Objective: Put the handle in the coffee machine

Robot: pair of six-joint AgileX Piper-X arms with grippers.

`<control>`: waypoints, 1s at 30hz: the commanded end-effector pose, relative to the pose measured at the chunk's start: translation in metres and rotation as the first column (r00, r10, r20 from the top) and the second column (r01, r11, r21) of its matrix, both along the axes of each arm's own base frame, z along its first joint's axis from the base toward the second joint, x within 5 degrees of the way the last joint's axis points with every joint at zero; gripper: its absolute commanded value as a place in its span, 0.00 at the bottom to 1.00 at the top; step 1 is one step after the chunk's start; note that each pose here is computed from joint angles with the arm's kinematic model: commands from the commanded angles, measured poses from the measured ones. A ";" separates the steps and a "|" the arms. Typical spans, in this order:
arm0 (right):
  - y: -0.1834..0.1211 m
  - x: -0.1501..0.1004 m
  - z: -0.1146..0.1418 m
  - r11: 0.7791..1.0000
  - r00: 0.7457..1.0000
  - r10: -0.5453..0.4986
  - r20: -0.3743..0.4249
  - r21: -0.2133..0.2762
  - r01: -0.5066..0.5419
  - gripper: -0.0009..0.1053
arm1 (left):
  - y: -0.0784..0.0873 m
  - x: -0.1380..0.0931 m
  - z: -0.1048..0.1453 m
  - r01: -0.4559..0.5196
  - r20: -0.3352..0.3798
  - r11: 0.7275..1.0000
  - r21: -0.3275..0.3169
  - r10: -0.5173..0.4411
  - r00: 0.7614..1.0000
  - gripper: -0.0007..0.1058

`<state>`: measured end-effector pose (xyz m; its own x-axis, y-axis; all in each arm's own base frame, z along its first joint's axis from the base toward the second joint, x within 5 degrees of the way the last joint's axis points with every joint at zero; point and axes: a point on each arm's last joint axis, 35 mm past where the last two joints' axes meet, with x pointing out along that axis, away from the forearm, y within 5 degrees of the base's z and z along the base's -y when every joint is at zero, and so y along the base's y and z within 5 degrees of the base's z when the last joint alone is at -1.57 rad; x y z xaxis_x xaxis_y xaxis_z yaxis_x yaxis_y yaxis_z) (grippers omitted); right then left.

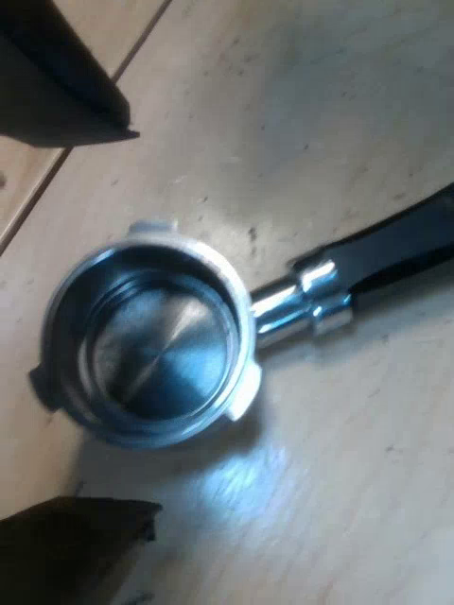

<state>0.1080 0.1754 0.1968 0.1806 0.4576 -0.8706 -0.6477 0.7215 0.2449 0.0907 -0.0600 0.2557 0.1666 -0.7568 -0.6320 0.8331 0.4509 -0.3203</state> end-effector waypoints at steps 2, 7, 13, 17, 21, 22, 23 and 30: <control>0.001 0.000 -0.006 0.999 1.000 0.015 -0.024 -0.050 -0.016 0.73 | -0.001 0.003 0.003 -0.010 0.026 1.000 0.000 0.010 1.000 0.77; 0.011 0.007 0.000 0.999 1.000 0.001 -0.012 -0.045 -0.002 0.73 | -0.001 0.003 0.004 -0.012 0.032 1.000 0.000 0.012 0.999 0.77; 0.020 0.016 0.024 0.977 0.978 -0.203 -0.042 -0.073 0.199 0.73 | -0.001 0.003 0.003 -0.012 0.041 1.000 0.008 0.011 0.999 0.80; 0.017 0.015 0.028 0.911 0.901 -0.410 -0.139 -0.096 0.400 0.73 | -0.001 0.004 0.004 -0.011 0.049 1.000 0.004 0.011 0.999 0.80; 0.015 0.013 0.027 0.801 0.769 -0.598 -0.226 -0.122 0.586 0.73 | -0.001 0.004 0.004 -0.012 0.056 1.000 0.010 0.011 0.998 0.80; 0.015 0.013 0.027 0.790 0.756 -0.612 -0.233 -0.123 0.601 0.73 | -0.001 0.004 0.004 -0.007 0.062 1.000 0.012 0.006 0.998 0.80; 0.015 0.013 0.028 0.765 0.727 -0.640 -0.249 -0.119 0.633 0.73 | -0.001 0.004 0.004 -0.002 0.068 1.000 0.013 0.001 0.998 0.80; 0.015 0.013 0.027 0.621 0.558 -0.765 -0.322 -0.138 0.772 0.73 | -0.002 0.003 0.005 0.063 0.093 0.998 -0.015 -0.061 0.994 0.80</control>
